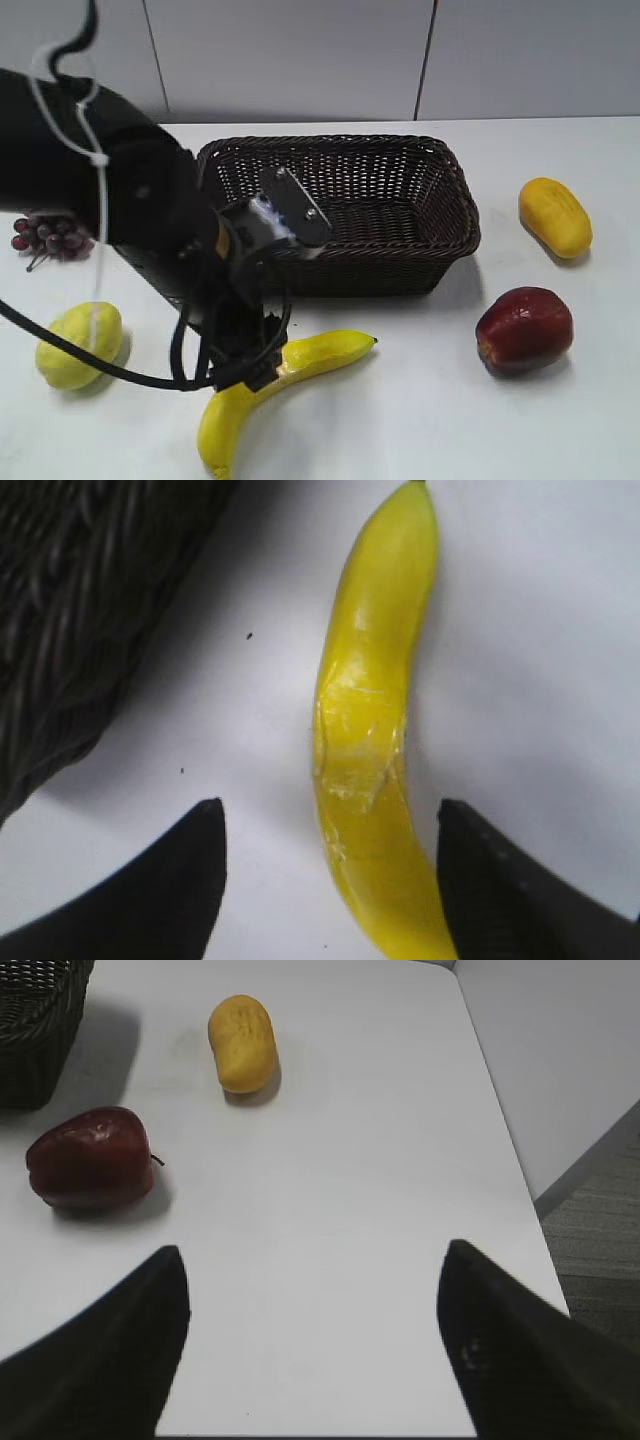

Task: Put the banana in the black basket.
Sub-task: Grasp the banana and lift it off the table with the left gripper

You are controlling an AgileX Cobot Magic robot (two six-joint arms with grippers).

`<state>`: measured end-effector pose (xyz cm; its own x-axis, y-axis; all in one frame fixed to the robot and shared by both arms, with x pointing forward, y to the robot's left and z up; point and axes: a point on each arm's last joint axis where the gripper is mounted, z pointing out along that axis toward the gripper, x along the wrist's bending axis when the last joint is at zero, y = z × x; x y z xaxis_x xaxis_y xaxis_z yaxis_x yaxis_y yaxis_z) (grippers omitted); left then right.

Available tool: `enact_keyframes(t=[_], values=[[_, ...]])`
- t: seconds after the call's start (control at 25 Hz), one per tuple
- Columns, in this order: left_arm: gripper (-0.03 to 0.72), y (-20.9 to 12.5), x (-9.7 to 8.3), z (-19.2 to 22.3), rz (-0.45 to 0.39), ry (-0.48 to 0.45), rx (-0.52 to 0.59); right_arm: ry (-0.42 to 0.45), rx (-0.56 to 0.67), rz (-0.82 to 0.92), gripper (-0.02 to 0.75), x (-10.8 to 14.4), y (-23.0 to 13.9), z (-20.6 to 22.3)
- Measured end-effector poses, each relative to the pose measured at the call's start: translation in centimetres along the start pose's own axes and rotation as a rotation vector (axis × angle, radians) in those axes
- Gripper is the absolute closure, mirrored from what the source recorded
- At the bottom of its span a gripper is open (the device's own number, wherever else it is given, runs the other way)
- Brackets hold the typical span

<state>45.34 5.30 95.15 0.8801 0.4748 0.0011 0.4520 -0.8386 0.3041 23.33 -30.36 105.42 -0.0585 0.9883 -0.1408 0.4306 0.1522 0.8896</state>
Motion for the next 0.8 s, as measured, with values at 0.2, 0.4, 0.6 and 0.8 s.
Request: enact_keyframes(t=[0.2,0.4,0.6,0.8], values=[[0.102,-0.3,0.2,3.4,-0.002,-0.016,0.089,0.0,0.0,0.0,0.148,0.0,0.0,0.0],[0.081,-0.5,0.4,5.2,-0.002,-0.015,0.106,0.0,0.0,0.0,0.148,0.0,0.0,0.0],[0.095,-0.6,0.4,6.4,-0.006,-0.017,0.12,0.0,0.0,0.001,0.148,0.0,0.0,0.0],[0.207,-0.5,0.4,6.7,-0.028,-0.029,0.123,0.0,0.0,0.001,0.148,0.0,0.0,0.0]])
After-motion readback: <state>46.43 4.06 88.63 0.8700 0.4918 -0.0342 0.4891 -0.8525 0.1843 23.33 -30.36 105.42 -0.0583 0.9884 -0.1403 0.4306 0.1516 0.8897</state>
